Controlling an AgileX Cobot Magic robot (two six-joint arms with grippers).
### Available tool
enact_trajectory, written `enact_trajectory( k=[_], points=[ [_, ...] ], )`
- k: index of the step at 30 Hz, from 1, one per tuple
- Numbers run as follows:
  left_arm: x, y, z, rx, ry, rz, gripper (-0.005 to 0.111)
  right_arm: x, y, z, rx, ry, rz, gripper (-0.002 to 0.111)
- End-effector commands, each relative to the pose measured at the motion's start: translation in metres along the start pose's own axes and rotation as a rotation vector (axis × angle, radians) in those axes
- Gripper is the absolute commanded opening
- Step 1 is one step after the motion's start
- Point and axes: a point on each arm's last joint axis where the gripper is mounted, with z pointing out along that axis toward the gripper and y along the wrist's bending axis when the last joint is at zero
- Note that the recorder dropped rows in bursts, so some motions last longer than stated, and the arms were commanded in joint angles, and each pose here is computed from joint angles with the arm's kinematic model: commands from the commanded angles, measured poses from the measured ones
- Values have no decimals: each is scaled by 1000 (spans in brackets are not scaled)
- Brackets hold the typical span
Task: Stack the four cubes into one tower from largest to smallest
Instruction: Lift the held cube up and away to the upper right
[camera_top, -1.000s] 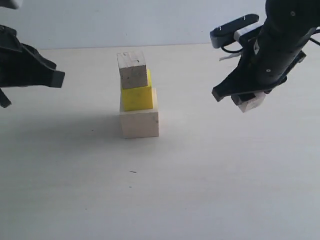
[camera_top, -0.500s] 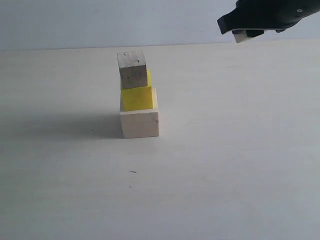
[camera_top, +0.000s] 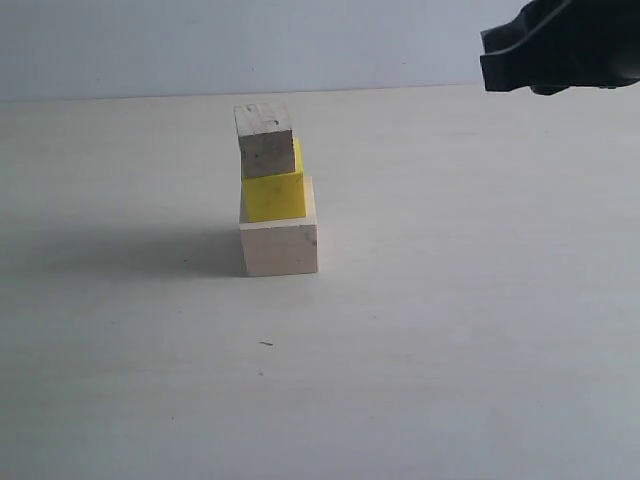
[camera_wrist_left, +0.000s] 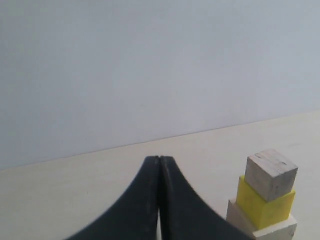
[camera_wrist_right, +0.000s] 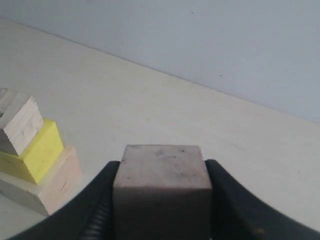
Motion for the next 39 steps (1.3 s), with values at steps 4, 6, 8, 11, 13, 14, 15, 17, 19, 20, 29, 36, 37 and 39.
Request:
enact_trajectory(
  k=[4,6,8,11,13,14,15,17,19,20,29,36,37,39],
  points=[
    [-2,2,-12,10,-51,-42,0,-18,4,-2,-21,-242,-110,0],
    [-1,2,-12,7,-44,-42,0,-25,5,0,-30,-323,-111,0],
    [-1,2,-12,6,-42,-38,0,-29,6,4,-38,-378,-111,0],
    [-1,2,-12,6,-42,-38,0,-28,9,22,-58,-402,-89,0],
    [-1,2,-12,5,-40,-38,0,-23,11,37,-72,-392,-70,0],
    [-1,2,-12,4,-39,-38,0,-21,12,44,-76,-385,-70,0],
    [-1,2,-12,2,-36,-38,0,-17,14,53,-83,-375,-76,0],
    [1,2,-12,1,-30,-38,0,-13,16,63,-93,-370,-92,0],
    [3,2,-11,2,-25,-36,0,-11,19,70,-117,-379,-102,0],
    [6,1,-10,7,-23,-34,0,-11,21,71,-140,-388,-101,0],
    [8,-1,-8,30,-45,-28,0,-24,58,55,-588,-558,-145,0],
    [8,-1,-8,32,-48,-26,0,-21,75,39,-848,-589,-189,0],
    [8,-1,-8,33,-48,-26,0,-20,75,39,-851,-586,-196,0],
    [8,-1,-8,33,-48,-26,0,-19,73,44,-808,-556,-199,0]
  ],
)
